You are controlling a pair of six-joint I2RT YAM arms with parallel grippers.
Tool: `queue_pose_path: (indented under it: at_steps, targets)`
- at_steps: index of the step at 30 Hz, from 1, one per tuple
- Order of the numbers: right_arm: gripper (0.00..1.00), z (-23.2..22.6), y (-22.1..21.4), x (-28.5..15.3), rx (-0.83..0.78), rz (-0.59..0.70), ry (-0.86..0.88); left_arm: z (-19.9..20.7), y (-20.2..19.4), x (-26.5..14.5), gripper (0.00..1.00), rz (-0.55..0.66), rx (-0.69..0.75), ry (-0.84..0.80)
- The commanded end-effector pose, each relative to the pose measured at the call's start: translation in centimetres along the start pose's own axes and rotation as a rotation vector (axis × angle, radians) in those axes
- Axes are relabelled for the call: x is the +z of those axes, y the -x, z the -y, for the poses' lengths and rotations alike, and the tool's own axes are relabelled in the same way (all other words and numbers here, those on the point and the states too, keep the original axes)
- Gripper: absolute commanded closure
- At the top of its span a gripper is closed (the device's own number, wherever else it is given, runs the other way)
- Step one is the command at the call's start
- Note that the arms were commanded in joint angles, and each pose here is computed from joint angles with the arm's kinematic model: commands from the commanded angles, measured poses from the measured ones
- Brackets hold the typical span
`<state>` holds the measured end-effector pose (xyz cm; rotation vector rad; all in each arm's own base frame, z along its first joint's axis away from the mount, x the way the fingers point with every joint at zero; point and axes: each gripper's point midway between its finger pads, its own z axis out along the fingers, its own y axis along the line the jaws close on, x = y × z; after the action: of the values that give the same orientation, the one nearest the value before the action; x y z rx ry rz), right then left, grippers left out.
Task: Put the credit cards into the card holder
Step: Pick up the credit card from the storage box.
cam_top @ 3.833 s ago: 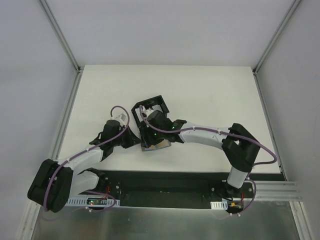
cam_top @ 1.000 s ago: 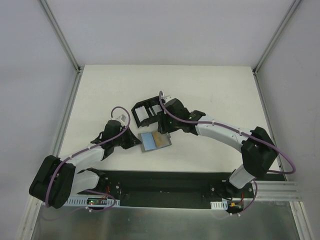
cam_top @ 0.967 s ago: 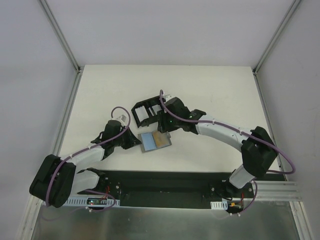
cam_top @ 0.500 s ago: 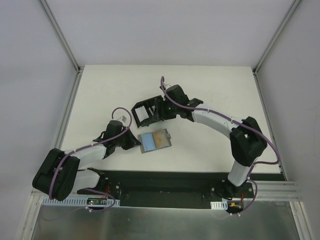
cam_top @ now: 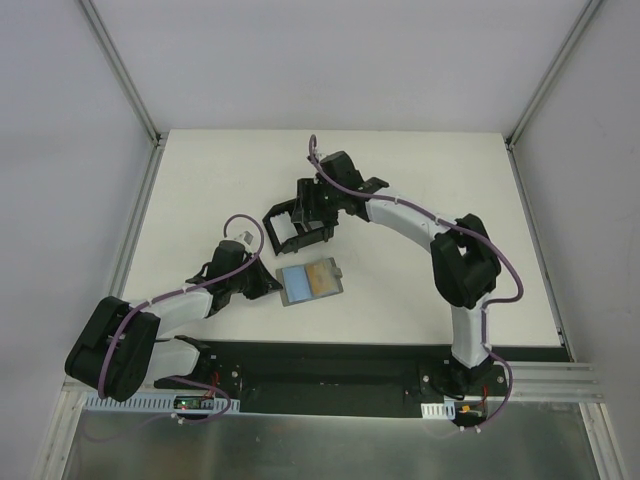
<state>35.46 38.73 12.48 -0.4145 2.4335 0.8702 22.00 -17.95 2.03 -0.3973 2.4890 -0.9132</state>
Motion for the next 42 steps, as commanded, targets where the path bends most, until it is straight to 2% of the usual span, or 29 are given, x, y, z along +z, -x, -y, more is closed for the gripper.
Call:
queue_pose_path:
  at_steps: [1,10,16,35,42]
  targets:
    - [0.4,-0.8,1.1,0.5,-0.014,-0.021,0.043,0.1,1.2,0.1,1.0,0.046,0.027,0.004]
    - [0.39,-1.1,1.3,2.9,-0.026,-0.073,0.096,0.3,1.4,0.1,1.0,0.051,0.036,0.0]
    - [0.39,2.2,1.6,3.2,0.008,-0.033,-0.015,0.3,1.4,0.0,1.0,0.052,0.038,0.0]
    - [0.37,6.0,0.0,-1.1,0.051,0.065,-0.133,0.6,1.5,0.0,1.0,0.043,0.04,-0.013]
    - [0.36,5.6,0.9,-2.1,0.043,0.09,-0.094,1.1,1.6,0.0,1.0,0.034,0.052,-0.031]
